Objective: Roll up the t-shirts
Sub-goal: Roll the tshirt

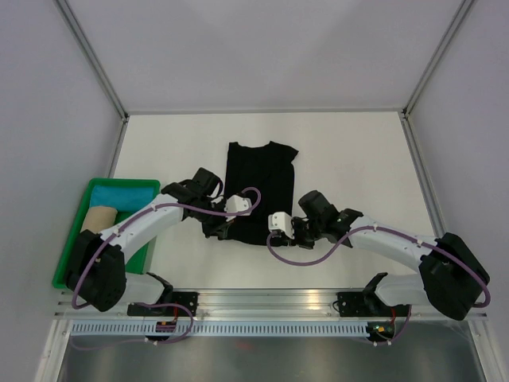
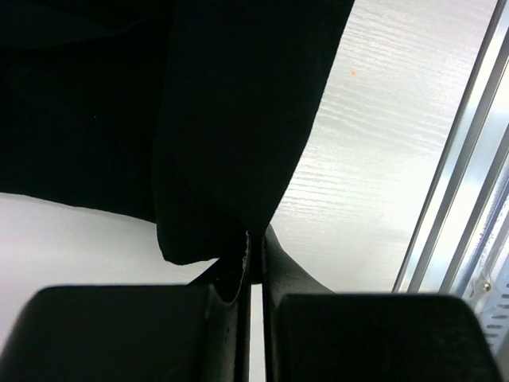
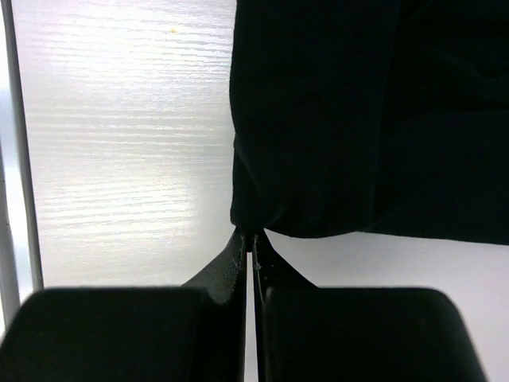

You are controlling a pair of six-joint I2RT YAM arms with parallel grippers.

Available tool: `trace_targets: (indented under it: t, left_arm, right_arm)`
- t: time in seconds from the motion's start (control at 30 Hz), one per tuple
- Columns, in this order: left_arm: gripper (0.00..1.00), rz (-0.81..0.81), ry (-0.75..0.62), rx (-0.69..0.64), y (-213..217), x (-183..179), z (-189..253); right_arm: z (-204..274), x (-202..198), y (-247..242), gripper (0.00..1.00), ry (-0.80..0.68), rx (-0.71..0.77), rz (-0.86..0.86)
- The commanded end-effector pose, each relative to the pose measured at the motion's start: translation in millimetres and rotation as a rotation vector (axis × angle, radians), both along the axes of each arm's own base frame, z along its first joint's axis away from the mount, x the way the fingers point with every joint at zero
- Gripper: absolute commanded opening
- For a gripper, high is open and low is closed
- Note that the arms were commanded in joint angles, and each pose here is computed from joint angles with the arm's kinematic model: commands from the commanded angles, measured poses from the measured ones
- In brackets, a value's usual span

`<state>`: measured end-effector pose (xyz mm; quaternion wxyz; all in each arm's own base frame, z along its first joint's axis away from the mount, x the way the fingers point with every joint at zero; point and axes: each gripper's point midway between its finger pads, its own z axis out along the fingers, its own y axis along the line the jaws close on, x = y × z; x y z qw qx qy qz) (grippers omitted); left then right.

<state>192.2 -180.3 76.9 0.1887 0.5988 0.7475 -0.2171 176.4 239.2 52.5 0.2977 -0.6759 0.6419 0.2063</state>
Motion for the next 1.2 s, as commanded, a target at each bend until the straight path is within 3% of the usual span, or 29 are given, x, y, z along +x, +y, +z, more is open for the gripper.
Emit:
trace_targets:
  t: [0.0,0.27,0.3,0.33,0.4,0.5,0.67,1.17]
  left_arm:
    - [0.02,-0.030,-0.002,-0.061,-9,12,16]
    - [0.02,-0.007,-0.003,-0.023,0,31,14]
    - [0.02,-0.009,-0.001,-0.028,0,30,15]
    - [0.02,-0.012,0.007,-0.040,-2,28,15]
    - [0.02,-0.015,0.006,-0.050,-3,27,17]
    - [0.02,-0.013,-0.002,-0.059,-2,29,19]
    - [0.02,-0.001,0.018,-0.062,2,30,15]
    - [0.02,0.007,0.068,-0.116,-4,26,15]
  right_arm:
    - [11,-4,10,0.00,0.146,0.077,0.016]
    - [10,13,0,0.00,0.158,0.055,-0.057]
    - [9,13,-2,0.05,0.153,0.054,-0.067]
    - [8,18,-5,0.18,0.127,0.043,-0.096]
    - [11,21,-2,0.59,0.072,0.077,-0.111]
    - [35,27,9,0.67,-0.074,0.176,-0.086]
    - [54,27,10,0.71,-0.187,0.284,-0.071]
    - [28,23,22,0.74,-0.100,0.237,-0.036]
